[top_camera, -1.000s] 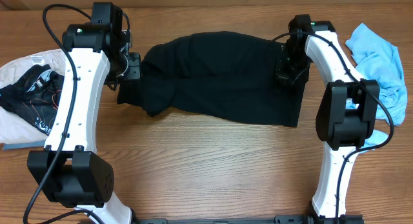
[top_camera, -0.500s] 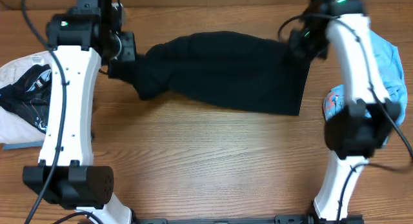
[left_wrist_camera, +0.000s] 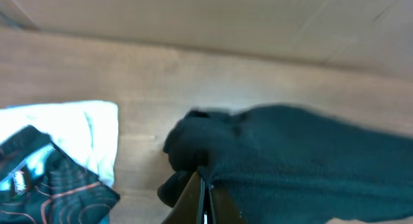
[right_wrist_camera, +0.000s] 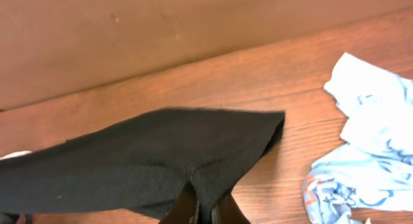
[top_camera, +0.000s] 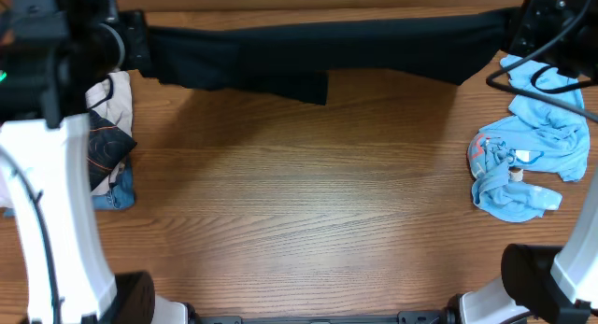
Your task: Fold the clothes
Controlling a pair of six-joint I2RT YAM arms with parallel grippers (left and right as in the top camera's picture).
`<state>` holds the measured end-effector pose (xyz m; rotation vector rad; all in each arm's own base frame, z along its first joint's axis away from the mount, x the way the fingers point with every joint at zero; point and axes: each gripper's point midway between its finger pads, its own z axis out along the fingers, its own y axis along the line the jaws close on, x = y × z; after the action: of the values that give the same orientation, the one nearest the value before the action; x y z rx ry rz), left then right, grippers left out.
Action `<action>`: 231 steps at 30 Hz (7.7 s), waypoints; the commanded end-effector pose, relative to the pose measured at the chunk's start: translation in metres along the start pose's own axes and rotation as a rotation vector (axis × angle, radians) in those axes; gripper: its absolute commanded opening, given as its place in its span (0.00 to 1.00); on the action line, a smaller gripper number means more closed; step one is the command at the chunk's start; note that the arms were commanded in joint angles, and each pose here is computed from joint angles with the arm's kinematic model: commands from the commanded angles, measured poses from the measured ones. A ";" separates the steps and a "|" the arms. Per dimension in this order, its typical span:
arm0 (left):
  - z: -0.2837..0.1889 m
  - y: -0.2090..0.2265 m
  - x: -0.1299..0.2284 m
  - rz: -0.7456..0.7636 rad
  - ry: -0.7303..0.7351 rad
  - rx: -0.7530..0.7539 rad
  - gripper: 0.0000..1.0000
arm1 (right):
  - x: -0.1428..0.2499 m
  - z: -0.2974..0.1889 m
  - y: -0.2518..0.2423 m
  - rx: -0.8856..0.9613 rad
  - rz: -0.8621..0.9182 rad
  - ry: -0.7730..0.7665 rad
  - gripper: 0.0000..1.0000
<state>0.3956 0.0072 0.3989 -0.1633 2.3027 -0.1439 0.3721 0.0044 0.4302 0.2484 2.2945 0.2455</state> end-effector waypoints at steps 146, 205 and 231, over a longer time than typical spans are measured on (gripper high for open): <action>0.208 0.025 0.222 -0.180 0.338 0.001 0.04 | 0.234 0.226 -0.153 0.269 0.194 0.577 0.04; 0.215 -0.009 0.265 -0.198 0.529 0.168 0.50 | 0.286 0.231 -0.150 0.276 0.180 0.672 0.54; 0.229 -0.046 0.098 -0.265 -0.001 0.431 0.29 | 0.286 0.231 -0.148 0.265 0.184 0.675 0.53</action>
<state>0.4788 -0.0715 0.1459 -0.1782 2.3221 -0.7406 0.3386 -0.0438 0.0386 0.5832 2.9827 0.1087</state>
